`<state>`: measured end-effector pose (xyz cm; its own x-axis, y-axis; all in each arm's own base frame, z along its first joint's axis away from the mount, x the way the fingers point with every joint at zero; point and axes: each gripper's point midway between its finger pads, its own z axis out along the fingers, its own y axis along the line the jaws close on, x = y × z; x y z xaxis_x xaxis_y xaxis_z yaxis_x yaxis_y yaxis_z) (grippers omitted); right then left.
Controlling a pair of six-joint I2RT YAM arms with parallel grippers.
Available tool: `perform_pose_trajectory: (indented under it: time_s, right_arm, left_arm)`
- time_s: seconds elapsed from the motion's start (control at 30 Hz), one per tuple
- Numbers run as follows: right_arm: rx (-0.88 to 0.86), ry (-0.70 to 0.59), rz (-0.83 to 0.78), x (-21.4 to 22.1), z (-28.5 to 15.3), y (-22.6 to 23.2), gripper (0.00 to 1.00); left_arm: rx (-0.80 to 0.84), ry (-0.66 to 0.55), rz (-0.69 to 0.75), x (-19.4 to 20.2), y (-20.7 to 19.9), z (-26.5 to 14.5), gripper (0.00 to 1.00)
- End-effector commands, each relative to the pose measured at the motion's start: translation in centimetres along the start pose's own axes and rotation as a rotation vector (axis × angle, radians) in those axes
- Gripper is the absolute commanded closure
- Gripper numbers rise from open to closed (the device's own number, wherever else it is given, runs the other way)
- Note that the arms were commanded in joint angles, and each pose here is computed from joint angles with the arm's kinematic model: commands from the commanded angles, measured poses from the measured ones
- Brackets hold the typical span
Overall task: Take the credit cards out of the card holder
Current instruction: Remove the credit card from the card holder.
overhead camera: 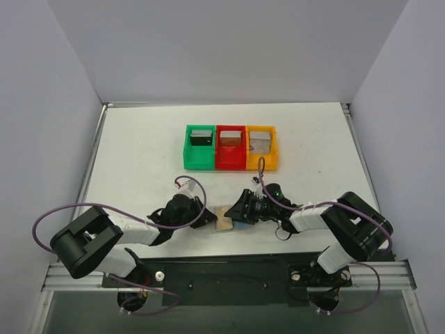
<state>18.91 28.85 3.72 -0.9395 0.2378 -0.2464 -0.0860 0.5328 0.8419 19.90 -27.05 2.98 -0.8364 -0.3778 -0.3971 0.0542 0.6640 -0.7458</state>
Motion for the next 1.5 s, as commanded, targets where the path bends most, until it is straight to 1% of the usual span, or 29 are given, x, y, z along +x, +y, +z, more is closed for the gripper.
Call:
perform_pose_trajectory:
  time_s: [0.0, 0.17, 0.63, 1.47]
  right_arm:
    - [-0.095, -0.027, -0.031, -1.1, 0.0, 2.6, 0.56]
    - [-0.134, -0.023, -0.031, -1.1, 0.0, 3.3, 0.56]
    - [-0.111, 0.001, -0.016, -0.8, 0.6, 2.6, 0.56]
    - [-0.151, 0.011, 0.009, -0.9, 1.6, 3.1, 0.56]
  left_arm:
    - [-0.029, 0.010, 0.007, 0.5, 0.9, 0.3, 1.00]
    - [-0.034, 0.019, 0.004, 0.8, 1.3, 0.5, 1.00]
    - [-0.026, 0.023, 0.000, 0.9, 1.3, 0.6, 1.00]
    - [-0.007, 0.023, -0.013, 1.0, 1.1, 0.6, 1.00]
